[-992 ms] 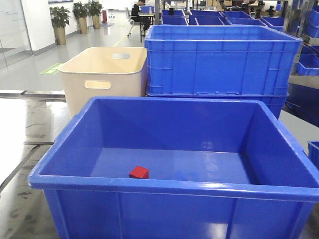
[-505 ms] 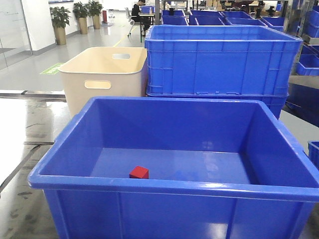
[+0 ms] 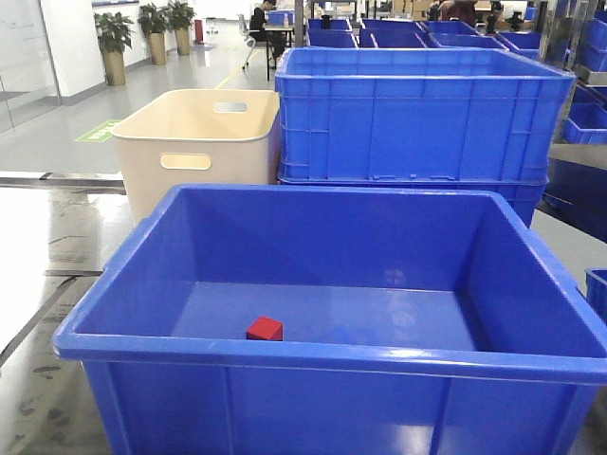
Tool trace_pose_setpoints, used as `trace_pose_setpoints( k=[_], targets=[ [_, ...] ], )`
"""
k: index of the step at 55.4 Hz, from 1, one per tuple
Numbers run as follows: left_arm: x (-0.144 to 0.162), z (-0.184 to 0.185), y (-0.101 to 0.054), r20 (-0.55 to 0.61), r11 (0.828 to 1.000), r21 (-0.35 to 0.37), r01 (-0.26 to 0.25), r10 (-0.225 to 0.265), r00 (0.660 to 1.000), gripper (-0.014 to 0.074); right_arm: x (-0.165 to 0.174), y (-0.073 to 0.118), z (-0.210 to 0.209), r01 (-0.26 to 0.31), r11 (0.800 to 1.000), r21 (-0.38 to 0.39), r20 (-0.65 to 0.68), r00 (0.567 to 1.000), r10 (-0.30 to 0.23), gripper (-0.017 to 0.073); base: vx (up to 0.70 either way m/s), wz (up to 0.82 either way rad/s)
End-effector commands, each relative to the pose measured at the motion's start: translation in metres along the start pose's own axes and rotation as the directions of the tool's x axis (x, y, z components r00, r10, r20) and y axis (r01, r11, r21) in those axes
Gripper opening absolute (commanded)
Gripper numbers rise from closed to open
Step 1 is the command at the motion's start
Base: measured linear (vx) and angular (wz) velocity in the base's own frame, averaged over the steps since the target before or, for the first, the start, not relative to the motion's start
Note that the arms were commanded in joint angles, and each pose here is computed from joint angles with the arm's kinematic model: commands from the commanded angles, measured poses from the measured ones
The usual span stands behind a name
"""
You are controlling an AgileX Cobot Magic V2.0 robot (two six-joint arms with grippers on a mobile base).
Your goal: Pick red and yellow blocks into blue bin
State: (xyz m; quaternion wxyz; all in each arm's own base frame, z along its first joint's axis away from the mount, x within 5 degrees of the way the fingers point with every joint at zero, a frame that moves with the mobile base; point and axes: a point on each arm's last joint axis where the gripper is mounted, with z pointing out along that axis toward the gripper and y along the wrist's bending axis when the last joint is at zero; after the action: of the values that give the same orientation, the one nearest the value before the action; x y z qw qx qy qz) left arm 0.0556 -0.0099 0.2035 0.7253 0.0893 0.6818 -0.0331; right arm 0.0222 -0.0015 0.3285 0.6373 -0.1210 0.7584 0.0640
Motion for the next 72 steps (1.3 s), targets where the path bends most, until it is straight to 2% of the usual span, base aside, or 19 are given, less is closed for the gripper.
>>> trace_pose_setpoints(
  k=[1, 42, 45, 51, 56, 66, 70, 72],
  targets=[
    [-0.011, -0.002, 0.001, 0.085, 1.000, -0.012, 0.000, 0.001, 0.996, 0.0002, -0.014, -0.001, -0.001, 0.012, 1.000, 0.005, 0.087, 0.996, -0.012, -0.0008, 0.00, 0.00],
    [-0.011, -0.002, 0.001, 0.084, 1.000, -0.012, 0.000, 0.001, 0.996, 0.0002, -0.014, -0.001, -0.001, 0.015, 1.000, 0.009, 0.080, 0.997, -0.016, -0.0008, 0.00, 0.00],
    [-0.011, -0.002, 0.001, 0.084, 1.000, -0.012, 0.000, 0.001, 0.996, 0.0002, -0.013, -0.001, -0.001, 0.008, 1.000, 0.004, 0.077, 0.997, -0.008, -0.0008, 0.00, 0.00],
    [-0.011, -0.002, 0.001, 0.084, 1.000, -0.012, 0.000, 0.001, 0.996, 0.0002, -0.011, 0.006, 0.004, -0.061, 0.996, -0.061, 0.109, 0.992, 0.067, -0.0007, 0.00, 0.00],
    [-0.011, -0.002, 0.001, 0.084, 1.000, -0.012, 0.000, 0.001, 0.996, 0.0002, 0.006, 0.010, 0.023, -0.066, 0.994, -0.084, 0.179, 0.981, 0.080, -0.0007, 0.00, 0.00],
    [-0.011, -0.002, 0.001, 0.084, 1.000, -0.012, 0.000, 0.001, 0.996, 0.0002, 0.070, 0.018, 0.059, -0.045, 0.994, -0.100, 0.257, 0.964, 0.069, -0.0007, 0.00, 0.00],
    [-0.011, -0.002, 0.001, 0.084, 1.000, -0.012, 0.000, 0.001, 0.996, 0.0002, 0.093, 0.018, 0.065, -0.028, 0.997, -0.069, 0.243, 0.969, 0.044, -0.0007, 0.00, 0.00],
    [-0.011, -0.002, 0.001, 0.084, 1.000, -0.012, 0.000, 0.001, 0.996, 0.0002, 0.100, 0.016, 0.066, -0.048, 0.998, -0.044, 0.230, 0.971, 0.057, -0.0007, 0.00, 0.00]
  ],
)
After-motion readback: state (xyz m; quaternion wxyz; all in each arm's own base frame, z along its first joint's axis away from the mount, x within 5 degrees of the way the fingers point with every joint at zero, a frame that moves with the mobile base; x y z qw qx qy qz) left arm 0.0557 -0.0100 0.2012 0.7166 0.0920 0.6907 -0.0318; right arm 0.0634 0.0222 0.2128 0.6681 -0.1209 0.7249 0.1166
